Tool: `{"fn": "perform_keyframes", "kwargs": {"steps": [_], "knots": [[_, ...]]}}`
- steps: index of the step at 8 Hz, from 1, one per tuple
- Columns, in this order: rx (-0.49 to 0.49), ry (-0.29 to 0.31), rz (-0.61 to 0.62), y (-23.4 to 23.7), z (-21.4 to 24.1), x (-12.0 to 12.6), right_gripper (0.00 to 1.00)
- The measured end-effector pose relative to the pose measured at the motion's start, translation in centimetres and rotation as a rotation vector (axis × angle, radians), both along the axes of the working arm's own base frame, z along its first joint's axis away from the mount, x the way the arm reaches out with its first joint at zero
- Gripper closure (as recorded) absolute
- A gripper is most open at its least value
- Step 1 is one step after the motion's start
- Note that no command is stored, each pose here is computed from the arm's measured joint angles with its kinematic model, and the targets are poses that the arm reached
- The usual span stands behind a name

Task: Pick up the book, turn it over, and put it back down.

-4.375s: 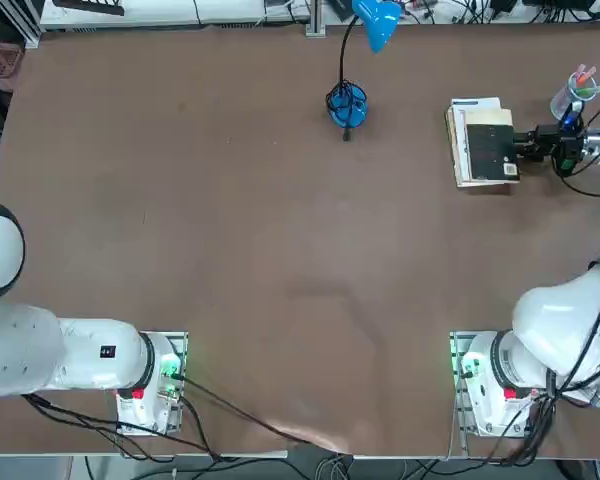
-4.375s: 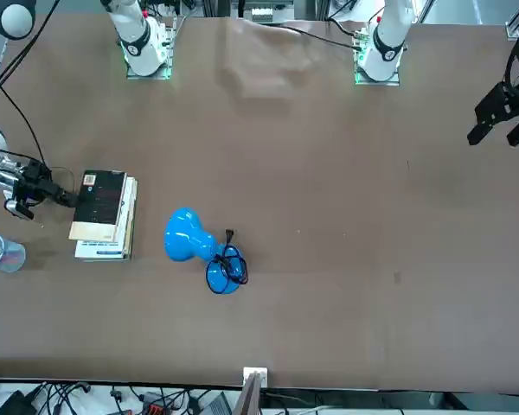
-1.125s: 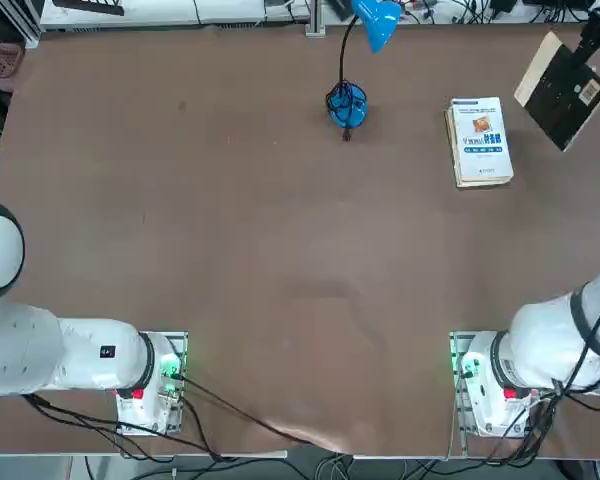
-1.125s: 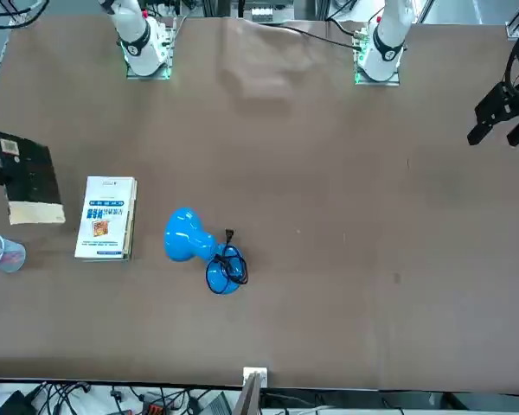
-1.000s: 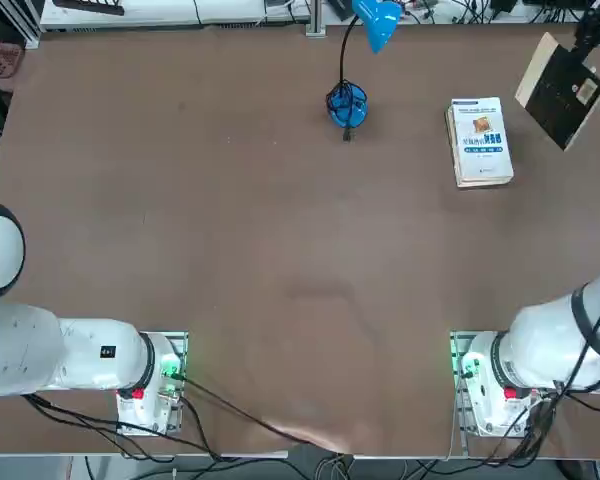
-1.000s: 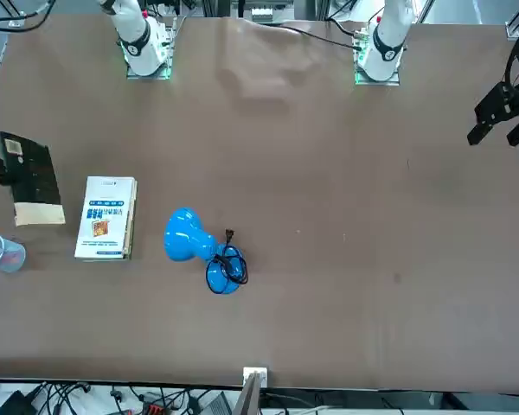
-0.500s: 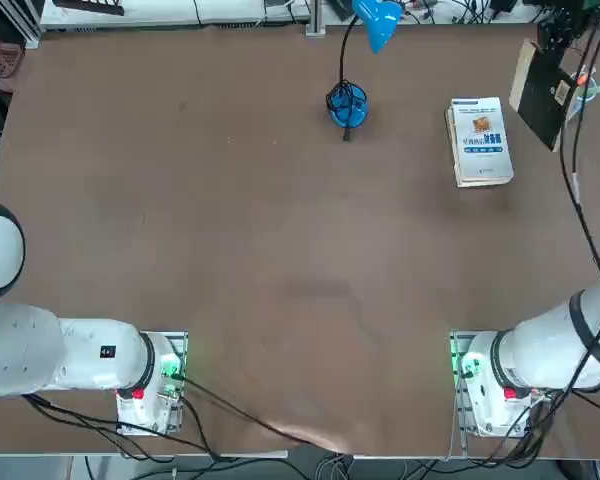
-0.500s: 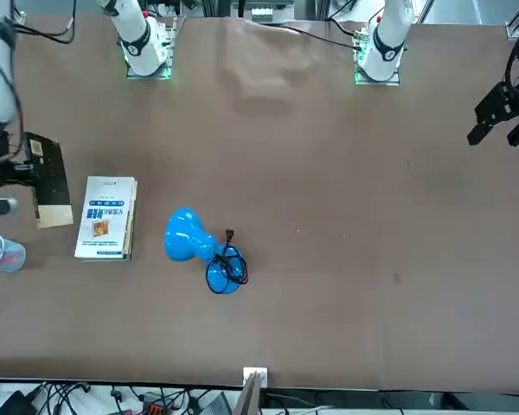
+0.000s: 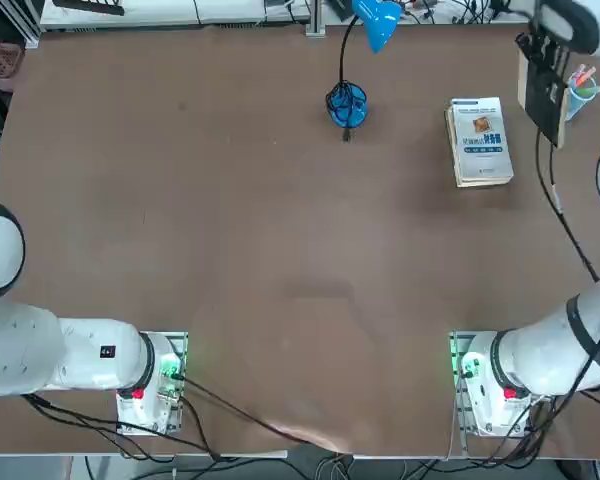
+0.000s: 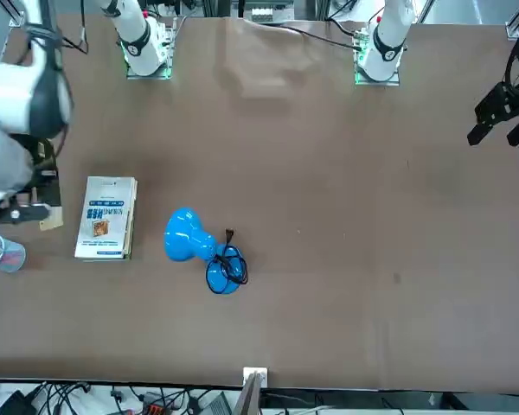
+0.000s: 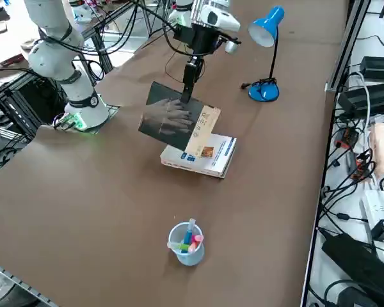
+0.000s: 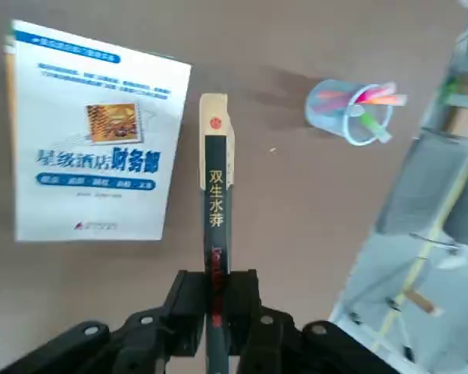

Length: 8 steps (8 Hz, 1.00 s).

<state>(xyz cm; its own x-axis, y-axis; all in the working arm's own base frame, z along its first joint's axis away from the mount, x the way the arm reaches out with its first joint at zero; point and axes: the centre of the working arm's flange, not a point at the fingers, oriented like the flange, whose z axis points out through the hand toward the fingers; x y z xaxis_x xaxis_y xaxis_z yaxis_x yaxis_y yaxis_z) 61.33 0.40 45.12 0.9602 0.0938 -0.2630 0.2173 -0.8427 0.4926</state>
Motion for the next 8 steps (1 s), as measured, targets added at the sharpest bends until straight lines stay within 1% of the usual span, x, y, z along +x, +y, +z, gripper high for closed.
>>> {"fn": "perform_keyframes", "kwargs": {"steps": [2,4,6,8], "knots": [[-0.153,-0.048,0.015,3.6,-2.9,-0.9,0.89],[-0.277,-0.098,0.036,5.8,-4.5,-1.7,0.89],[-0.369,-0.149,0.056,7.7,-6.1,-2.3,0.89],[-0.434,-0.192,0.079,8.7,-7.6,-2.7,0.89]]}}
